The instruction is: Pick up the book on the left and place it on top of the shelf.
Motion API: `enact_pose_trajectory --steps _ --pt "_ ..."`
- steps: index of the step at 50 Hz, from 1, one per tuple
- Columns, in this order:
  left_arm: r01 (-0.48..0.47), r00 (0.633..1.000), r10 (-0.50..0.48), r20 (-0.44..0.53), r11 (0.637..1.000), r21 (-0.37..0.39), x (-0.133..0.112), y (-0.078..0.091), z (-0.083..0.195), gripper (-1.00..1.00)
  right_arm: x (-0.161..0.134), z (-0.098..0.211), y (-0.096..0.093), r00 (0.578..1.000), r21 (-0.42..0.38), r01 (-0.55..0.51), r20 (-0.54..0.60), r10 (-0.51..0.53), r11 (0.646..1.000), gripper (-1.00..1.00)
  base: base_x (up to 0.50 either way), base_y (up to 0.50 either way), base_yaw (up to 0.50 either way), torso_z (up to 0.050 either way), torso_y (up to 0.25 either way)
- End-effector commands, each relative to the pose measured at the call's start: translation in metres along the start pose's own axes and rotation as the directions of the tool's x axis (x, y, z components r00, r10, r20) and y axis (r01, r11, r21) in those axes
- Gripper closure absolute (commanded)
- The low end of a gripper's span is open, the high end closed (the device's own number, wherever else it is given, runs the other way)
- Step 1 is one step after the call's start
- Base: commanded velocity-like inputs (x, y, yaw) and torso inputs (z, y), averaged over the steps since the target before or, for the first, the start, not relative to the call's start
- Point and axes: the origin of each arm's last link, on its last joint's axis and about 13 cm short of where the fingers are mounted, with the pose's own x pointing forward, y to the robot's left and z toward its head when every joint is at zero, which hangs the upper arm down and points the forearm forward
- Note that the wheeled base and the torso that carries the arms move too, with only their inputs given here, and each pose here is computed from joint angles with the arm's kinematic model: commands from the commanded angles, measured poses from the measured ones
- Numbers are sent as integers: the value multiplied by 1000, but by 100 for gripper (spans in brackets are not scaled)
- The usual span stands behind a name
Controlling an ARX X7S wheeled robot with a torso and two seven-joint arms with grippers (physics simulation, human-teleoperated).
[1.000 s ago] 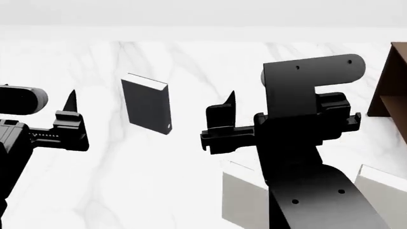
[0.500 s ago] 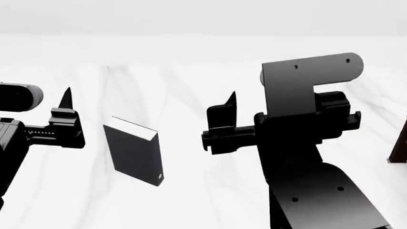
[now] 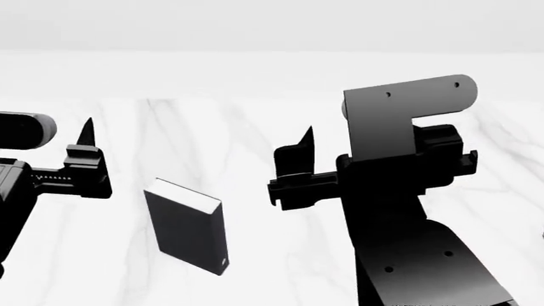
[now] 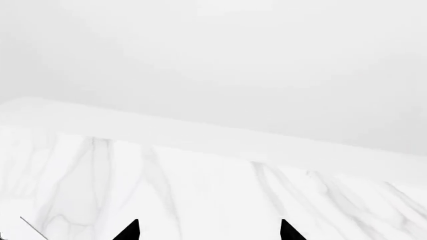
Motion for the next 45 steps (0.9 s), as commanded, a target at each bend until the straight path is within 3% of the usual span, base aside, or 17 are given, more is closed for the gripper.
enact_pose_trajectory --steps 1,26,31,38,40,41,42,45 --pt "0 1000 0 5 1000 -28 2 1 1 -100 -1 0 2 999 31 -51 6 50 998 -100 500 0 0 0 0" --pt "1 1000 -1 2 1000 -25 3 2 0 -100 2 -1 0 999 25 -47 0 47 999 -100 500 0 0 0 2" --pt "0 1000 0 1 1000 -25 3 2 -1 -100 4 -4 0 998 25 -45 -34 46 999 -100 0 0 0 0 0" --pt "-1 1000 1 -2 1000 -27 4 2 -2 -100 7 -11 3 982 0 -144 -120 143 990 -100 0 0 0 0 0" --pt "0 1000 0 -3 1000 -26 4 2 -2 -100 6 -16 7 968 -59 -209 -155 198 976 -100 0 0 0 0 0" --pt "0 1000 0 -2 1000 -27 4 2 -2 -100 4 -23 10 931 -115 -322 -218 293 940 -100 0 0 0 0 0" --pt "0 1000 0 -2 1000 -28 3 2 -2 -100 3 -27 11 917 -154 -367 -225 330 917 -100 0 0 0 0 0" --pt "-1 1000 1 -2 1000 -27 3 2 -2 -100 0 -31 11 845 -170 -510 -284 454 843 -100 0 0 0 0 0"
